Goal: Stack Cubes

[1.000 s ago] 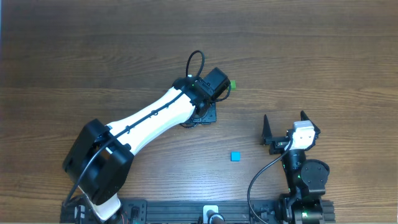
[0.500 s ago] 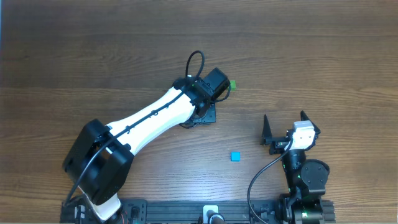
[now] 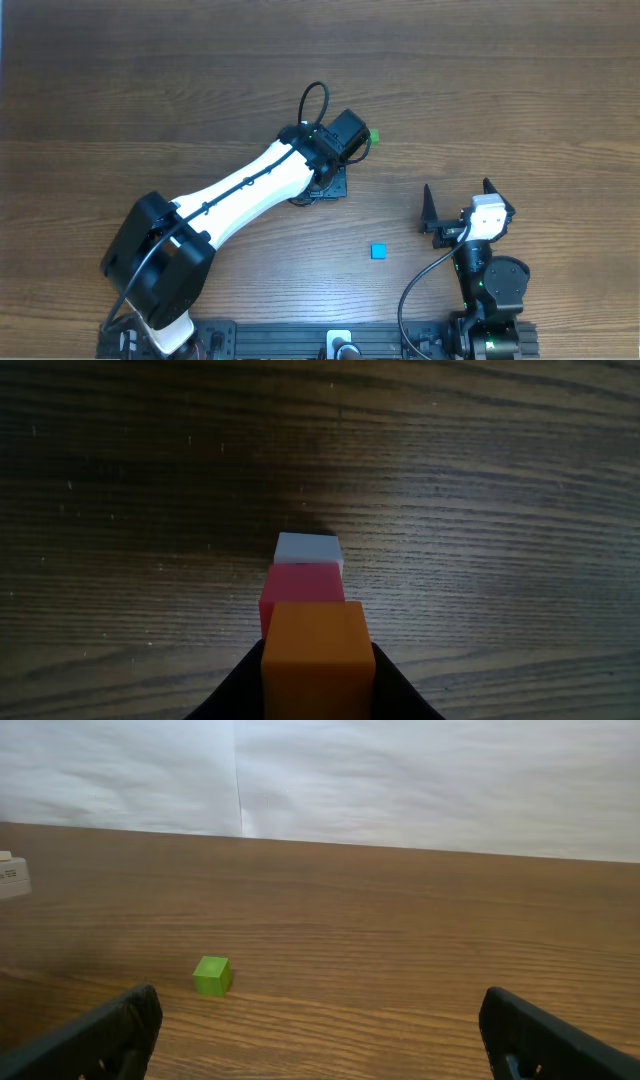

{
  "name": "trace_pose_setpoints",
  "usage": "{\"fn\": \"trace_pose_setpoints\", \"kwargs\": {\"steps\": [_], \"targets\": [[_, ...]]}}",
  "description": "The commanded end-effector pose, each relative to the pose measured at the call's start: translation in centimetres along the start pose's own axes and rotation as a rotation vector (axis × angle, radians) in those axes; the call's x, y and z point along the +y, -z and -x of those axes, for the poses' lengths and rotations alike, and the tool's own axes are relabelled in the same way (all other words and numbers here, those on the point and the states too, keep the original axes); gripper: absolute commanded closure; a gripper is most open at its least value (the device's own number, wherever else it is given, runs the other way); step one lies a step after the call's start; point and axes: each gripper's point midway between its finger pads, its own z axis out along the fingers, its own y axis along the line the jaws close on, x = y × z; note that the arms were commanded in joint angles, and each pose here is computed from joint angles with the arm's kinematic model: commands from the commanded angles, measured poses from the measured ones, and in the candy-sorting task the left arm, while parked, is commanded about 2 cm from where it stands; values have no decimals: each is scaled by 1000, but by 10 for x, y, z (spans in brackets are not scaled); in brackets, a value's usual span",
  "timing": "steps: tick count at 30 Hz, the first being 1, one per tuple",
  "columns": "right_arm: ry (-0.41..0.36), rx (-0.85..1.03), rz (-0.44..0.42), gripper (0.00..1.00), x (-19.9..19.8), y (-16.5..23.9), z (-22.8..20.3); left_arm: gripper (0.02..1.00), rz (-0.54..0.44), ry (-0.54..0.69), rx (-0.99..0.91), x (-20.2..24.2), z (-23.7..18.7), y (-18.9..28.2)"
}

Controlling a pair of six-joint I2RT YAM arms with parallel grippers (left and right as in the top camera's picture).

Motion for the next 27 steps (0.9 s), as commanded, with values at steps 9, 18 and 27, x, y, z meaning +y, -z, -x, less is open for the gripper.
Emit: {"fn": "trace_pose_setpoints", "kwargs": {"steps": [9,18,27], "targets": [[-3,1,-11,7,-2,0,-2,796,-2,-13,-23,-4,7,1],[-3,1,-11,9,-2,0,-2,682,-2,-13,-23,-4,7,1],[-3,1,-11,7,-2,0,-2,584,2,-13,-28,-3,8,1]]}}
